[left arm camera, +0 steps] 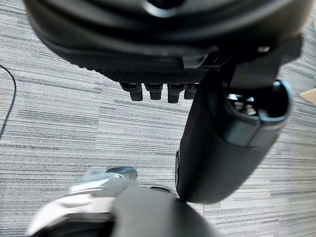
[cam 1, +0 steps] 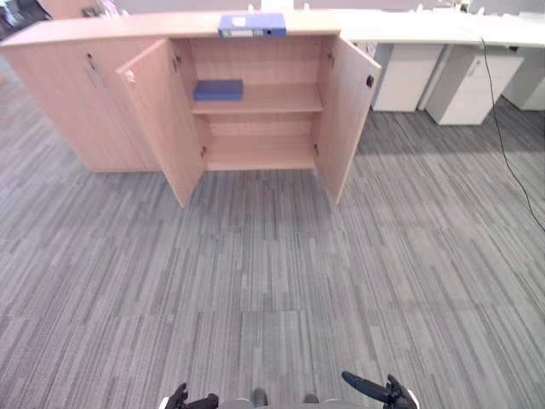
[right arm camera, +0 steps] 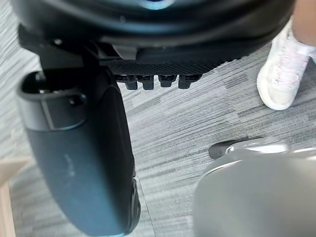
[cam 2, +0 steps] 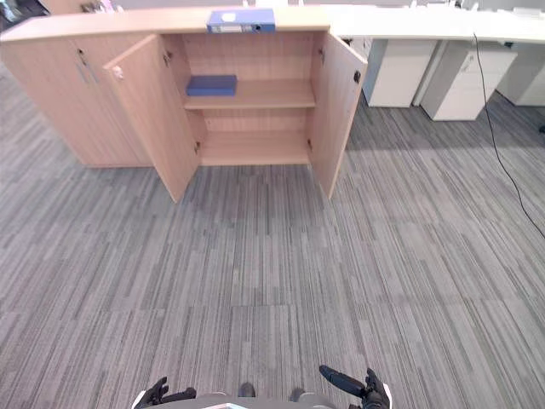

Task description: Walk over to the cabinet, pick up the folder, carry it to the office cabinet, place the folder inside the office cabinet, then close the office cabinet door

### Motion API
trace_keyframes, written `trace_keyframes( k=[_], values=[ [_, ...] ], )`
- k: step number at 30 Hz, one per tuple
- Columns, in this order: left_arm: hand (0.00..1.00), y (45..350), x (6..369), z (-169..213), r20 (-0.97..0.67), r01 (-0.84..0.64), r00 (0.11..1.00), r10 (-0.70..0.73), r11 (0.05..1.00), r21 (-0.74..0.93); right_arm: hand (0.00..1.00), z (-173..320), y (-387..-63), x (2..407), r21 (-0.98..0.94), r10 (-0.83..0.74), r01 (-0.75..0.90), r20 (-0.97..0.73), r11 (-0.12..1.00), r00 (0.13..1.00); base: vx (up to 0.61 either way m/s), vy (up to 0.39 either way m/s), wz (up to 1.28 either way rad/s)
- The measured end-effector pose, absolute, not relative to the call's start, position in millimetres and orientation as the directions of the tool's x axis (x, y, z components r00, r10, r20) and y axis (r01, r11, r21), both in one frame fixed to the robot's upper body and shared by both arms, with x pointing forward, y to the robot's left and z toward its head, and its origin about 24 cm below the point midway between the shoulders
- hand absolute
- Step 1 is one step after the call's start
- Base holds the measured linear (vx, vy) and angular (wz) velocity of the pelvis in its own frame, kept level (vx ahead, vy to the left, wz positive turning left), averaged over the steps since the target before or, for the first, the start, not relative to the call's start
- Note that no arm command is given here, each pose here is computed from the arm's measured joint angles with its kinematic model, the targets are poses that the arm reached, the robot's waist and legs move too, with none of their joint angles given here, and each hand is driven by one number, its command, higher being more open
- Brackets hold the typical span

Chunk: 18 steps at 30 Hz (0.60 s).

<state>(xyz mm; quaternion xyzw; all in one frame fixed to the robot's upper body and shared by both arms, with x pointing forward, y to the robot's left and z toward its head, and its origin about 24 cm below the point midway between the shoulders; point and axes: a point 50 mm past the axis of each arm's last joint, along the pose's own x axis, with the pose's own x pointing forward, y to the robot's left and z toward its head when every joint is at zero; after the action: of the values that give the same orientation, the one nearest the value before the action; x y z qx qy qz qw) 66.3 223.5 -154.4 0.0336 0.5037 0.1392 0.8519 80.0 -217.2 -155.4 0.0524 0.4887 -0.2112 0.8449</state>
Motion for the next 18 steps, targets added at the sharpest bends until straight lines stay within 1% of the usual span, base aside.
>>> trace_keyframes(
  k=[2, 4, 5, 6, 8, 13, 16, 18],
  values=[
    [1.00, 222.1, 74.9, -150.8, -0.828, -0.207, 0.492, 0.269, 0.960, 0.188, 1.00, -153.0, -216.9, 85.2, -0.115, -0.307, 0.402, -0.836, 0.908, 0.456, 0.10, -0.002, 0.01],
    [1.00, 218.6, 91.4, -143.3, -0.785, -0.215, 0.562, 0.262, 0.962, 0.167, 1.00, -150.1, -216.9, 91.2, -0.125, -0.305, 0.369, -0.820, 0.921, 0.484, 0.14, 0.013, 0.05],
    [1.00, 217.5, 95.5, -141.2, -0.773, -0.214, 0.580, 0.259, 0.963, 0.162, 1.00, -149.2, -216.9, 93.5, -0.128, -0.305, 0.360, -0.815, 0.924, 0.493, 0.13, 0.025, 0.07],
    [1.00, 215.6, 103.0, -137.3, -0.749, -0.215, 0.612, 0.254, 0.965, 0.152, 1.00, -146.8, -217.0, 99.5, -0.134, -0.303, 0.340, -0.802, 0.931, 0.514, 0.08, 0.020, 0.06],
    [1.00, 214.1, 111.6, -132.4, -0.720, -0.216, 0.647, 0.250, 0.966, 0.142, 1.00, -143.1, -216.2, 111.8, -0.134, -0.297, 0.318, -0.782, 0.939, 0.547, 0.09, 0.027, 0.02],
    [1.00, 207.7, 127.2, -122.3, -0.669, -0.222, 0.703, 0.239, 0.968, 0.113, 1.00, -134.9, -214.2, 137.8, -0.134, -0.284, 0.282, -0.741, 0.950, 0.608, 0.05, 0.034, 0.00],
    [1.00, 202.4, 128.4, -115.6, -0.640, -0.220, 0.733, 0.228, 0.971, 0.095, 1.00, -133.4, -214.6, 141.8, -0.133, -0.284, 0.280, -0.735, 0.951, 0.616, 0.08, 0.074, -0.01],
    [1.00, 203.8, 126.6, -114.7, -0.639, -0.227, 0.732, 0.236, 0.969, 0.098, 1.00, -133.6, -213.7, 142.0, -0.130, -0.281, 0.278, -0.737, 0.952, 0.615, 0.20, 0.127, -0.07]
  ],
)
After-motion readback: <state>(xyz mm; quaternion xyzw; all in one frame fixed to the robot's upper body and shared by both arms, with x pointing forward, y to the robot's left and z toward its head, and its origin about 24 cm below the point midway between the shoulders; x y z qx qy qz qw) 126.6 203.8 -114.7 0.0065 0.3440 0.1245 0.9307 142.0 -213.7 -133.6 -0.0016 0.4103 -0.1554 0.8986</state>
